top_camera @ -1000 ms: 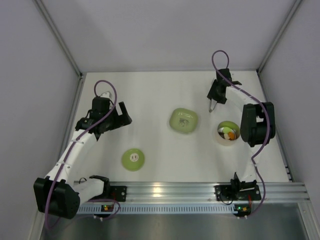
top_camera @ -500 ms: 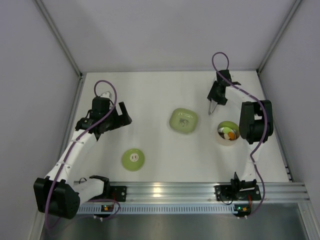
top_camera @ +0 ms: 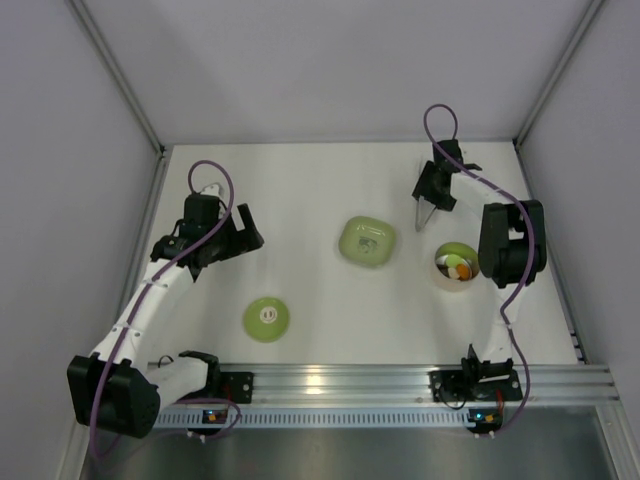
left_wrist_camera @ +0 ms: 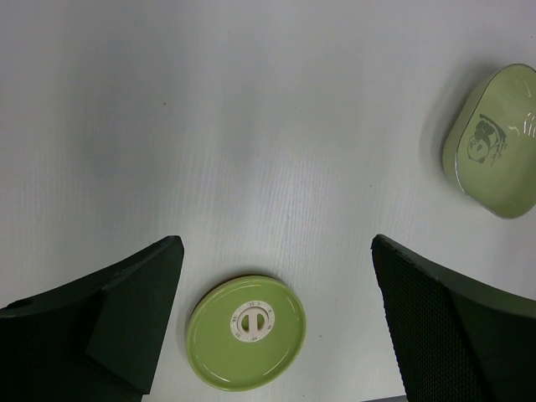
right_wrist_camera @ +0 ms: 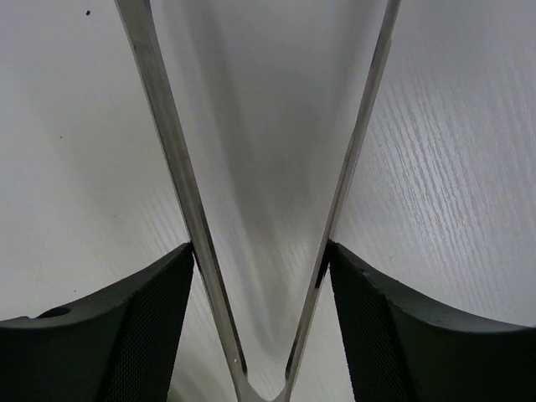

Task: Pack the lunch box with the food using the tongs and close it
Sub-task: Place the clamp at the center of the board.

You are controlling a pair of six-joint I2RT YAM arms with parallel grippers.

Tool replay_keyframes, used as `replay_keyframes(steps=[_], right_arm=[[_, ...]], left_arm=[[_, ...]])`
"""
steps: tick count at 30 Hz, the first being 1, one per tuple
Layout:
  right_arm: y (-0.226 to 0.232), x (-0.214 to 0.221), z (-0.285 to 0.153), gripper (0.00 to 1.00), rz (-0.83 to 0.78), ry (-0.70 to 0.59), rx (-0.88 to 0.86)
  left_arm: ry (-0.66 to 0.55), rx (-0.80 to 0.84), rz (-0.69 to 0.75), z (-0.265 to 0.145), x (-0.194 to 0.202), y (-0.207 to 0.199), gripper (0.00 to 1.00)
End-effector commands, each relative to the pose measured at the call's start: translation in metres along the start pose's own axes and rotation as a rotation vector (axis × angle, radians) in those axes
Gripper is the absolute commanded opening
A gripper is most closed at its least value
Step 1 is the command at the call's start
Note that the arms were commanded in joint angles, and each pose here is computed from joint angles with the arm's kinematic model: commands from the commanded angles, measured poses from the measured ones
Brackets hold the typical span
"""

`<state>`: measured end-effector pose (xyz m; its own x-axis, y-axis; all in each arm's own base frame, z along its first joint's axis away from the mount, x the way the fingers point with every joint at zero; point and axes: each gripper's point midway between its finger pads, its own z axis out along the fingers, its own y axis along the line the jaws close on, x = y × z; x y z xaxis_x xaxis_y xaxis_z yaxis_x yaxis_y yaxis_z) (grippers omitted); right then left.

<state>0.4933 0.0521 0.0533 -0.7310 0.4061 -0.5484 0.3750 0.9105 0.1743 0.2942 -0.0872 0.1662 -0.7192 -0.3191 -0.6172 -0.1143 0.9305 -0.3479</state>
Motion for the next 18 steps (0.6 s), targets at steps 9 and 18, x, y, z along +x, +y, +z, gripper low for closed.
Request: replay_keyframes(steps=[9,18], right_arm=[[0.009,-0.039,-0.033,0.69,0.002,-0.098,-0.052],[0.056,-0.018,-0.133,0.69,-0.097,-0.154,-0.203]], left_arm=[[-0.044,0.022,0.006,-0.001,-0.009,-0.005,0.99],[-0.031,0.016,-0.007,0.002,-0.006,-0.004,0.99]])
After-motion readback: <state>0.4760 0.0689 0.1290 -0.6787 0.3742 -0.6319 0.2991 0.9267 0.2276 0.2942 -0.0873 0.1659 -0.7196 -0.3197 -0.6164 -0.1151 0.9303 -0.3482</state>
